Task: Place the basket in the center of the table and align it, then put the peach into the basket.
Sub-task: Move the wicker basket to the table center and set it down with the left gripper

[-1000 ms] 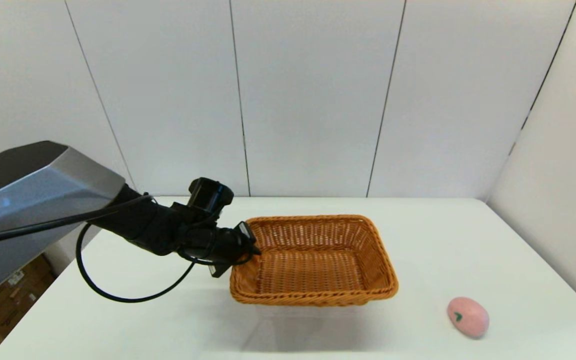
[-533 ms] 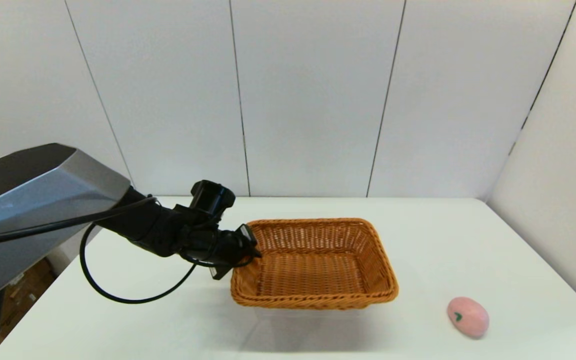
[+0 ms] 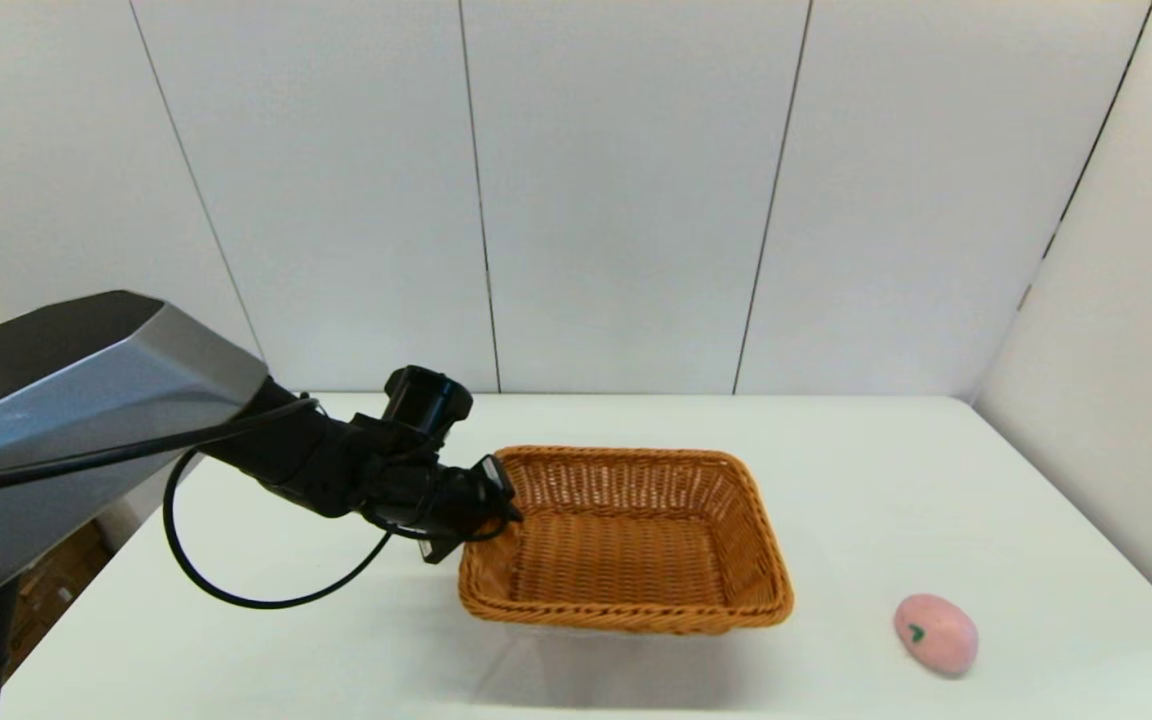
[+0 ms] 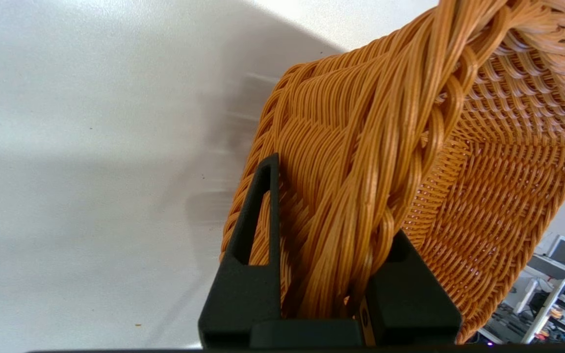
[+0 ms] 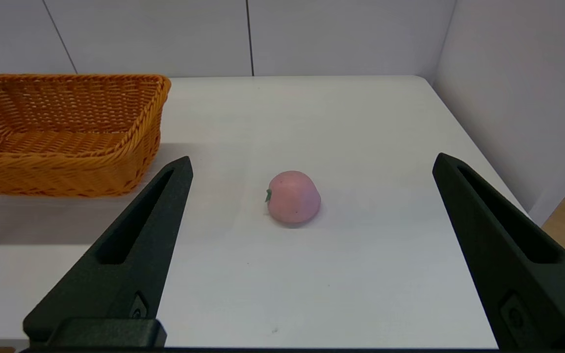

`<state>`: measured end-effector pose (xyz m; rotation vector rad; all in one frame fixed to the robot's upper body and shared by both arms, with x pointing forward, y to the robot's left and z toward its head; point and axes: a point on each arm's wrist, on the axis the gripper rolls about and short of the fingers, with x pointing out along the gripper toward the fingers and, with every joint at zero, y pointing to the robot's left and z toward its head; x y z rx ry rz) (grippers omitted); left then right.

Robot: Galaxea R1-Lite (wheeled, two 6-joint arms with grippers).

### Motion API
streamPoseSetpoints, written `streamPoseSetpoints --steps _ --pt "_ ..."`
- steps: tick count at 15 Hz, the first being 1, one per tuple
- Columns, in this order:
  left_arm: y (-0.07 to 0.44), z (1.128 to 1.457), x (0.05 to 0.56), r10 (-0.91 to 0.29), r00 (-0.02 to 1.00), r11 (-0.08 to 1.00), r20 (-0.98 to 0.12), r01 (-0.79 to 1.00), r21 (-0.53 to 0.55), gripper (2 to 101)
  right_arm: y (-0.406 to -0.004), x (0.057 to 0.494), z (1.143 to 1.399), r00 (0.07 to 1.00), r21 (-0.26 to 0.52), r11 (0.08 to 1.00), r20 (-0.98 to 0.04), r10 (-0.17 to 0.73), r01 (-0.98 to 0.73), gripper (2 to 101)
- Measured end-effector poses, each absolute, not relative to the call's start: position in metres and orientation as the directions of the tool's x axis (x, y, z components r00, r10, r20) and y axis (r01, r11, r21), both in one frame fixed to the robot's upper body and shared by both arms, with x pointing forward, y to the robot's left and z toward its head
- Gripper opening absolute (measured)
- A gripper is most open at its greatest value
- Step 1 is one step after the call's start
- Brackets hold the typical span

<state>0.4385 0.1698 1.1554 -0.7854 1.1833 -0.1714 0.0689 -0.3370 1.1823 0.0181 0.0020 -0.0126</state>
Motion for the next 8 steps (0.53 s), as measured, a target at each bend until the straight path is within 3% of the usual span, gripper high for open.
streamPoseSetpoints --steps 8 --pt "0.1674 1.1565 0.4383 -0.502 0.407 0.715 -0.763 -0.301 -0.631 23.6 -0.3370 0.0690 1.1822 1.000 0.018 1.000 -0.003 -0.012 0.012 97.1"
